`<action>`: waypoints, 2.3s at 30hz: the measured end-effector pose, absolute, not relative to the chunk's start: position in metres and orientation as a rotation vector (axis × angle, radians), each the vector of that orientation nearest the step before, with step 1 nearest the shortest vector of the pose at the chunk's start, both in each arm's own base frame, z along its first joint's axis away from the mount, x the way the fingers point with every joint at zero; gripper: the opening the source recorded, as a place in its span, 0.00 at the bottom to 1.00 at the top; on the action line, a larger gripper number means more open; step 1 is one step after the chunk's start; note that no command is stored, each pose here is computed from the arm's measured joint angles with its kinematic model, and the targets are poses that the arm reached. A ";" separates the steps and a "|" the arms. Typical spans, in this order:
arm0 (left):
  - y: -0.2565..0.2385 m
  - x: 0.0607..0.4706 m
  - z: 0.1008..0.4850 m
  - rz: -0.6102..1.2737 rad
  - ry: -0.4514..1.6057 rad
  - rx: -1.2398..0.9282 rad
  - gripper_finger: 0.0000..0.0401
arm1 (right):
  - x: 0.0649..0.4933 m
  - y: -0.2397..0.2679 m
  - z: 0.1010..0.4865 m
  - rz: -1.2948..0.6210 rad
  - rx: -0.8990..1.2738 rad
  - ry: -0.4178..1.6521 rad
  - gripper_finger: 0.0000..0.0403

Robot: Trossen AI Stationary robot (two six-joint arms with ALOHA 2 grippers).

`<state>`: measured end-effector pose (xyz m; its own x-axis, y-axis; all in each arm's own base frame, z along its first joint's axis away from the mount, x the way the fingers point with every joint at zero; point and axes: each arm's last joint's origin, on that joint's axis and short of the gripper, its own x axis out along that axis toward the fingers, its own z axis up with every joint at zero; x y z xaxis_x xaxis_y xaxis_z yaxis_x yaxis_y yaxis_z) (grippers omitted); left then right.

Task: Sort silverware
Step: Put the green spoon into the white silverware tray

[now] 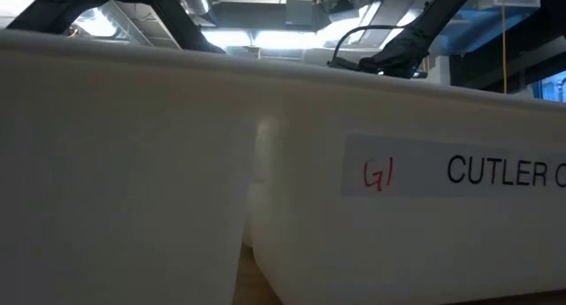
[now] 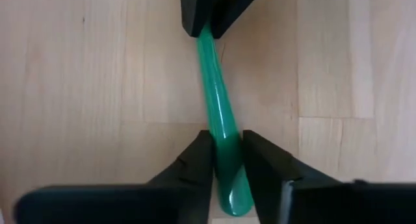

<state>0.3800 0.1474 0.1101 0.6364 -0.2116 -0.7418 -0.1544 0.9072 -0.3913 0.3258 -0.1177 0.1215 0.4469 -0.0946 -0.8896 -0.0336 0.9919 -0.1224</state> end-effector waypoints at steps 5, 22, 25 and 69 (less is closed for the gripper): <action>0.148 0.380 0.111 -0.033 0.886 -0.456 0.09 | 0.326 -0.118 0.122 -0.036 -0.149 1.107 0.08; 0.144 0.382 0.111 -0.079 0.896 -0.145 0.09 | 0.325 -0.118 0.122 -0.018 -0.117 1.100 0.08; 0.141 0.383 0.111 -0.090 0.899 -0.103 0.09 | 0.325 -0.118 0.122 -0.018 -0.116 1.100 0.08; 0.136 0.386 0.110 0.028 0.934 -0.073 0.03 | 0.334 -0.120 0.140 -0.021 -0.049 1.161 0.31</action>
